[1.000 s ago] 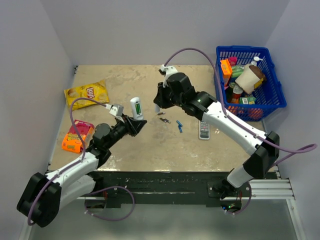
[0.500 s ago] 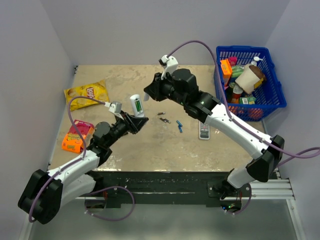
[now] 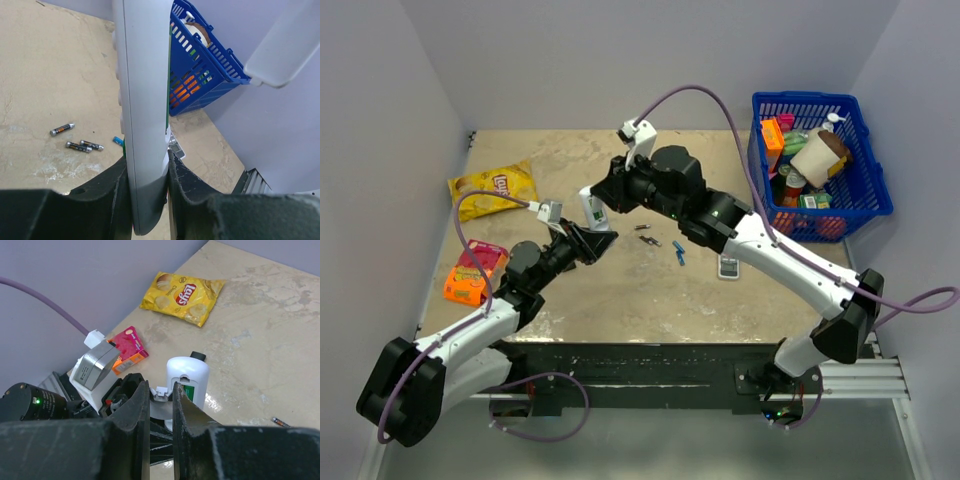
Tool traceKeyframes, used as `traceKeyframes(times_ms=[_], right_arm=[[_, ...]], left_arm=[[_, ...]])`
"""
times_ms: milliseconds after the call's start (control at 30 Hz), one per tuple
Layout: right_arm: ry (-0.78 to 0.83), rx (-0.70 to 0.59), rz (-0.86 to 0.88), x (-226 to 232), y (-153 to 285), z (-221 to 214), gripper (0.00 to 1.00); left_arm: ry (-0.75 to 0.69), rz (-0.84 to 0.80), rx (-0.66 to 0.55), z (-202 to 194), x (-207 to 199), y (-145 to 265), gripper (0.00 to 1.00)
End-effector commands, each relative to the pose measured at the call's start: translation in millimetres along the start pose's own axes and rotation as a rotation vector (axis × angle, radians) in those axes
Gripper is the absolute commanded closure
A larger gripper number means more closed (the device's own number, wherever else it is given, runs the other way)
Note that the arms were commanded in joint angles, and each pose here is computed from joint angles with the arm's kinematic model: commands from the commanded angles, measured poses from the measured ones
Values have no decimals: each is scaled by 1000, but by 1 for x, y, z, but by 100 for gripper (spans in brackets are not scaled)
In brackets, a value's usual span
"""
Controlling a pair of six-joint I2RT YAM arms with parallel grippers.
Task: Load the batteries into the remote control
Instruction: Load the battery cover into the remote control.
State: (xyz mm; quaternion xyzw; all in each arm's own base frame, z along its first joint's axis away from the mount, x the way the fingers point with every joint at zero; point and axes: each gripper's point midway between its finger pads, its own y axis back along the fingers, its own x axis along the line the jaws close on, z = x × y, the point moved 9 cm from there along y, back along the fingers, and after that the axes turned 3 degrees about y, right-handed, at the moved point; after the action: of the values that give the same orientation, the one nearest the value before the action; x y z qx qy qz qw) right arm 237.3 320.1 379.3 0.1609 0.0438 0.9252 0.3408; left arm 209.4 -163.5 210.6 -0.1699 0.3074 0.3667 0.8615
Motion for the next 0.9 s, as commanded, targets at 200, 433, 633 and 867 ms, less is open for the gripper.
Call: traceKeyframes(times_ms=[200, 433, 633, 867], right_arm=[[81, 2, -24, 7, -10, -3, 91], [122, 16, -83, 7, -12, -13, 90], [142, 8, -120, 3, -12, -20, 90], [155, -7, -141, 0, -12, -25, 90]], left_arm=[[-4, -63, -87, 25, -19, -9, 100], [-4, -60, -84, 24, -18, -8, 100], [-1, -63, -87, 26, -19, -8, 100], [17, -73, -87, 25, -21, -8, 100]])
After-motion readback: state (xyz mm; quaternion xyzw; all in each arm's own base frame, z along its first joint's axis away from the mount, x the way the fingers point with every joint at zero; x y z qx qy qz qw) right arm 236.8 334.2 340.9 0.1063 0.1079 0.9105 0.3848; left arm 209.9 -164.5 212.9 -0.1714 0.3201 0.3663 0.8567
